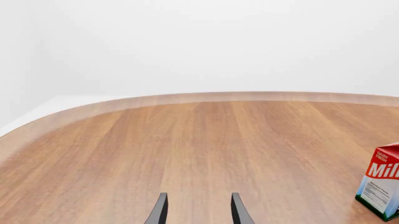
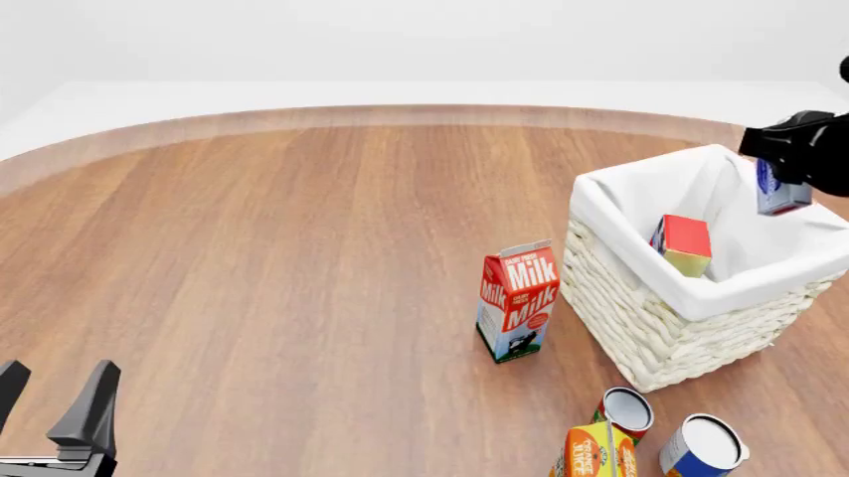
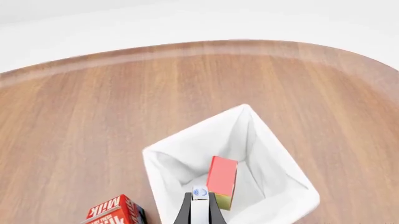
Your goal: Pick up the cream cheese box and the butter, and put them in the basket.
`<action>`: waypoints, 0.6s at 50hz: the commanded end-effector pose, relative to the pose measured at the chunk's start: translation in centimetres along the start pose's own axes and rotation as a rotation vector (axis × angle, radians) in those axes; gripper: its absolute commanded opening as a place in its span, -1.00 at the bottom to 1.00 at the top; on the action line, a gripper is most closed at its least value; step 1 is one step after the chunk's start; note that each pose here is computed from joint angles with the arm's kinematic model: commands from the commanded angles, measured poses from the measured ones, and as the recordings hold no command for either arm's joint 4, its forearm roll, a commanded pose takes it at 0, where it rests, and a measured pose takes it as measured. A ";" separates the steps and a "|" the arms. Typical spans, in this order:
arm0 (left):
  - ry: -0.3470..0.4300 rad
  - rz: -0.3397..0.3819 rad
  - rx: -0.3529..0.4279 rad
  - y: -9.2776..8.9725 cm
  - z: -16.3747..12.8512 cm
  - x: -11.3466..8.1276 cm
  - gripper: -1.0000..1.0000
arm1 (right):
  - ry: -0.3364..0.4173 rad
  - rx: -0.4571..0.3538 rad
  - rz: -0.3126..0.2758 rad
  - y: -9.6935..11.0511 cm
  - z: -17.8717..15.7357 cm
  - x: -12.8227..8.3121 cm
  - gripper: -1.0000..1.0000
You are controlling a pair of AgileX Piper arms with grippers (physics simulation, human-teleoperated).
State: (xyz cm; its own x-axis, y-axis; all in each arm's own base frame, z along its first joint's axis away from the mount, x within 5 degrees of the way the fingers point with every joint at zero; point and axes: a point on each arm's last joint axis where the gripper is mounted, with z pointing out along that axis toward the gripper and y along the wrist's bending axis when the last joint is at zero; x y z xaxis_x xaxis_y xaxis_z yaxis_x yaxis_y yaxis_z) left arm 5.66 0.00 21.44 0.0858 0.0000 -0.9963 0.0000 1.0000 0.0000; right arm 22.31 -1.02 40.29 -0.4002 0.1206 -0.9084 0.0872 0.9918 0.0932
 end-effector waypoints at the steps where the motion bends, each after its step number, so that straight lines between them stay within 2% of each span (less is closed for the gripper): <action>1: 0.000 0.000 0.000 0.0 0.0 0.0 1.00 | 0.020 0.008 0.009 -0.2 1.5 0.5 -1.00; 9: 0.000 0.000 0.000 0.0 0.0 0.0 1.00 | 0.044 0.010 -0.003 -0.3 2.7 1.1 -1.00; 22: 0.000 0.000 0.000 0.0 0.0 0.0 1.00 | 0.046 0.018 -0.001 -0.5 2.9 1.1 -1.00; 23: 0.000 0.000 0.000 0.0 0.0 0.0 1.00 | 0.066 0.032 0.010 -0.9 3.8 2.1 -1.00; 30: 0.000 0.000 0.000 0.0 0.0 0.0 1.00 | 0.068 0.037 0.008 -1.1 4.0 2.2 -1.00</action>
State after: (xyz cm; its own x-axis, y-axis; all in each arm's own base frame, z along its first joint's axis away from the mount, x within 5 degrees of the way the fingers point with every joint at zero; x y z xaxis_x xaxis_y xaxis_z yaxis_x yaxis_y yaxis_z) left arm 5.66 0.00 21.44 0.0858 0.0000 -0.9963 0.0000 1.0000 0.0000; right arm 24.63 -1.67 37.14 -0.4589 0.1226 -0.8800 0.1102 0.9906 0.0805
